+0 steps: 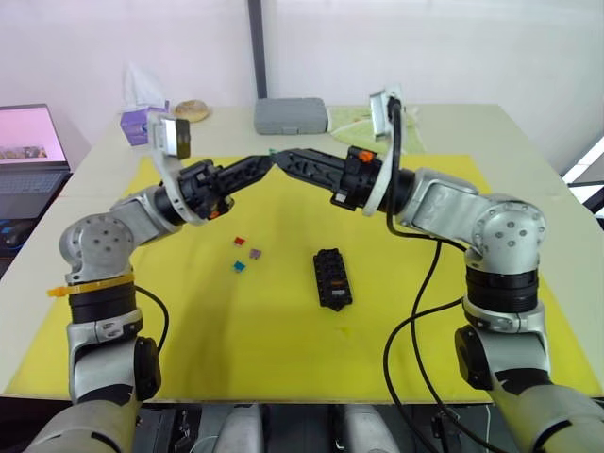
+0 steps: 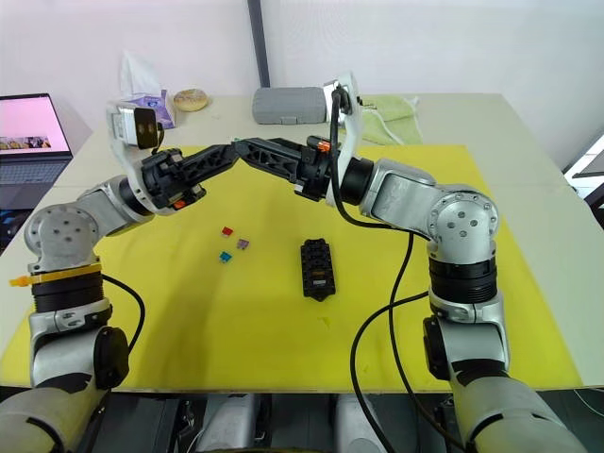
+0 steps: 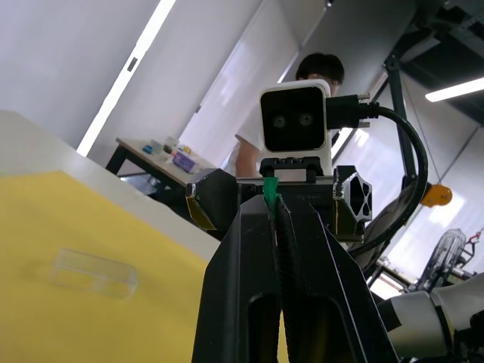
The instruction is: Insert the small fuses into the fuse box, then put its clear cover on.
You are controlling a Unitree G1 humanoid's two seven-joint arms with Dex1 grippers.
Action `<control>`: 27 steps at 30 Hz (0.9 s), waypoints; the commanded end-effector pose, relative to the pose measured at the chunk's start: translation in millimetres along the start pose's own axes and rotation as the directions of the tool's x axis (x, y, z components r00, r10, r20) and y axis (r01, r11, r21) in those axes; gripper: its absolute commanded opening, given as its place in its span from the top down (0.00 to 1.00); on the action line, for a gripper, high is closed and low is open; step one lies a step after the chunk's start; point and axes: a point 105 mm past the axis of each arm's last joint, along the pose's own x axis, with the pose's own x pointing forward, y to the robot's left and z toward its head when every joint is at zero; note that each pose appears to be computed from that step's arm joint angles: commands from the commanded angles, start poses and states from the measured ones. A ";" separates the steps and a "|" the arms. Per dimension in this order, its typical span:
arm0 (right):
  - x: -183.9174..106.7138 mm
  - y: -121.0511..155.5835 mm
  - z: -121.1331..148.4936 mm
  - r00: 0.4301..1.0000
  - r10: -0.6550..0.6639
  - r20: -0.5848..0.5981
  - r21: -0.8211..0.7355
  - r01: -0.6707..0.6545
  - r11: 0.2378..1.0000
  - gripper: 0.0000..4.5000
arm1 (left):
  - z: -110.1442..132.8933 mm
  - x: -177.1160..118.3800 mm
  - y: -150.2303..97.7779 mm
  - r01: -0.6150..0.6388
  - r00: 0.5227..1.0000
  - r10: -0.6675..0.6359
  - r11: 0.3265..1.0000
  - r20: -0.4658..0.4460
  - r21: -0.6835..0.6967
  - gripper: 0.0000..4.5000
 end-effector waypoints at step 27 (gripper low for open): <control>-19.4 -0.6 13.4 0.985 0.025 0.169 -0.239 0.016 0.971 1.00 | 0.1 -17.2 -7.1 -0.068 0.987 0.091 0.984 -0.135 0.164 0.05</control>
